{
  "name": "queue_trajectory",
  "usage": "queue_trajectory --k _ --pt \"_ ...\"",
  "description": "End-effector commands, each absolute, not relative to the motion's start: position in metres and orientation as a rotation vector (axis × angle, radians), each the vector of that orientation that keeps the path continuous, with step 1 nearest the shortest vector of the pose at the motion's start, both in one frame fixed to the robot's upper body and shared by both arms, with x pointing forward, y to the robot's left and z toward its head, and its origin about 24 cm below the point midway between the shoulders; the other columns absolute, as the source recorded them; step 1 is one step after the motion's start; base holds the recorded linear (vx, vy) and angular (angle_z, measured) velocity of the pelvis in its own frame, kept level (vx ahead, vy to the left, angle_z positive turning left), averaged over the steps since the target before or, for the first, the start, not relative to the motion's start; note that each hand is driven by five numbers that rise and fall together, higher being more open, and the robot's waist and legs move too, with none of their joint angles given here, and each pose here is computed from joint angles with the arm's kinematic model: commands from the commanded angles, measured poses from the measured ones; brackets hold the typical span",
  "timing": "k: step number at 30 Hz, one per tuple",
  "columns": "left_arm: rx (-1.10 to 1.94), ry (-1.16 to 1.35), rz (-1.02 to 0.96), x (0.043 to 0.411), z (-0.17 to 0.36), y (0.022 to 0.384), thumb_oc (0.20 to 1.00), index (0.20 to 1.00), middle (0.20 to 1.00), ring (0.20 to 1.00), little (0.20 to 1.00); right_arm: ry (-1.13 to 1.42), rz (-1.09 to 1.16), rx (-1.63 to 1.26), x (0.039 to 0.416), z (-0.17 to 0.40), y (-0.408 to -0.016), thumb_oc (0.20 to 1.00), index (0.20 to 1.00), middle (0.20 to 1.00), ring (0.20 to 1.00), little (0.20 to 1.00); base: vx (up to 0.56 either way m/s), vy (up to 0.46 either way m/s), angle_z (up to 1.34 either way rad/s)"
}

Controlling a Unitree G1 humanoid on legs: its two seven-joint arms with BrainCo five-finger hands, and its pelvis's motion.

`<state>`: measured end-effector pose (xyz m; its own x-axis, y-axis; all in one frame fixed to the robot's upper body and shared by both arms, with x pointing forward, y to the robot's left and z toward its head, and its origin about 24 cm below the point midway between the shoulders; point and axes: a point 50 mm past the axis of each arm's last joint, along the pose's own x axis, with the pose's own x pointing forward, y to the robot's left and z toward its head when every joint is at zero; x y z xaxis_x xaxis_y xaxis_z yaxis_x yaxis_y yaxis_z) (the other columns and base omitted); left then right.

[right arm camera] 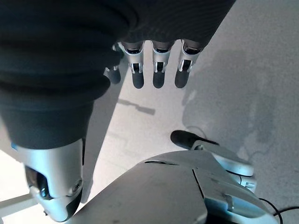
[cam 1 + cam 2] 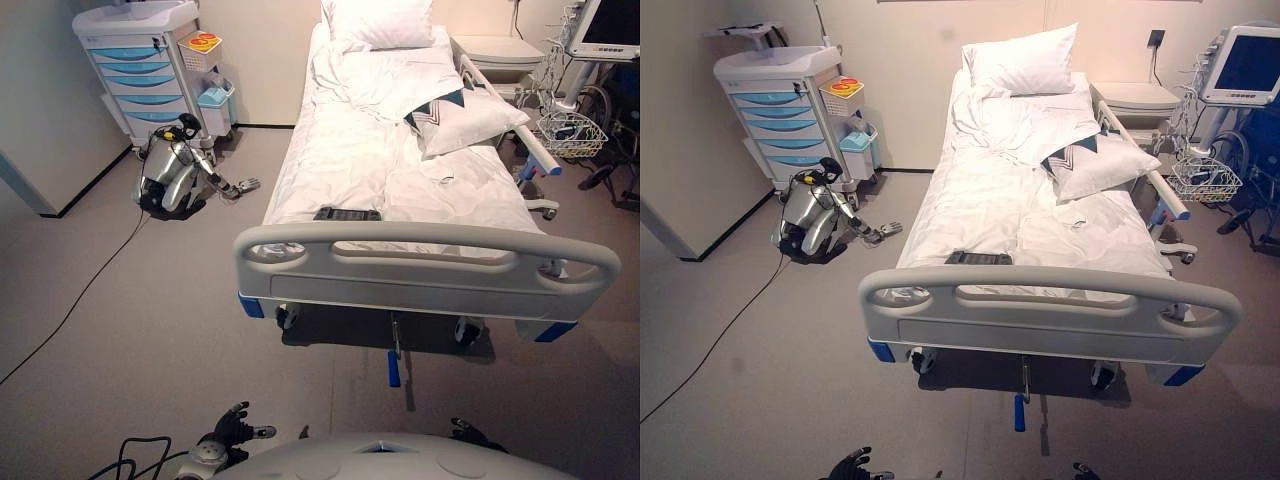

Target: Raise the hospital bed

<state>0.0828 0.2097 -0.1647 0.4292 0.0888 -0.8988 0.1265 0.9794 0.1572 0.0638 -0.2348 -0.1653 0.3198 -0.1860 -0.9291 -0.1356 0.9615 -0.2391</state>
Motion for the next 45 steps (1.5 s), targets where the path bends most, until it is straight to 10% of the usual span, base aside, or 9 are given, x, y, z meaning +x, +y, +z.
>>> queue_trajectory --k 1,18,45 --pt "0.176 1.065 0.01 0.105 -0.16 0.208 1.0 1.0 1.0 1.0 1.0 1.181 -0.086 -0.261 0.088 -0.16 -0.239 1.0 1.0 1.0 1.0 1.0 0.0 0.0 0.0" --pt "0.069 0.873 0.084 0.142 -0.143 0.205 1.0 1.0 1.0 1.0 1.0 1.11 -0.23 -0.149 0.104 -0.154 -0.248 1.0 1.0 1.0 1.0 1.0 -0.01 -0.002 0.0" --pt "-0.011 -0.42 -0.219 0.285 0.122 0.157 1.0 1.0 1.0 1.0 1.0 0.316 -0.166 0.112 0.303 -0.023 -0.198 1.0 1.0 1.0 1.0 1.0 -0.12 -0.016 0.02"
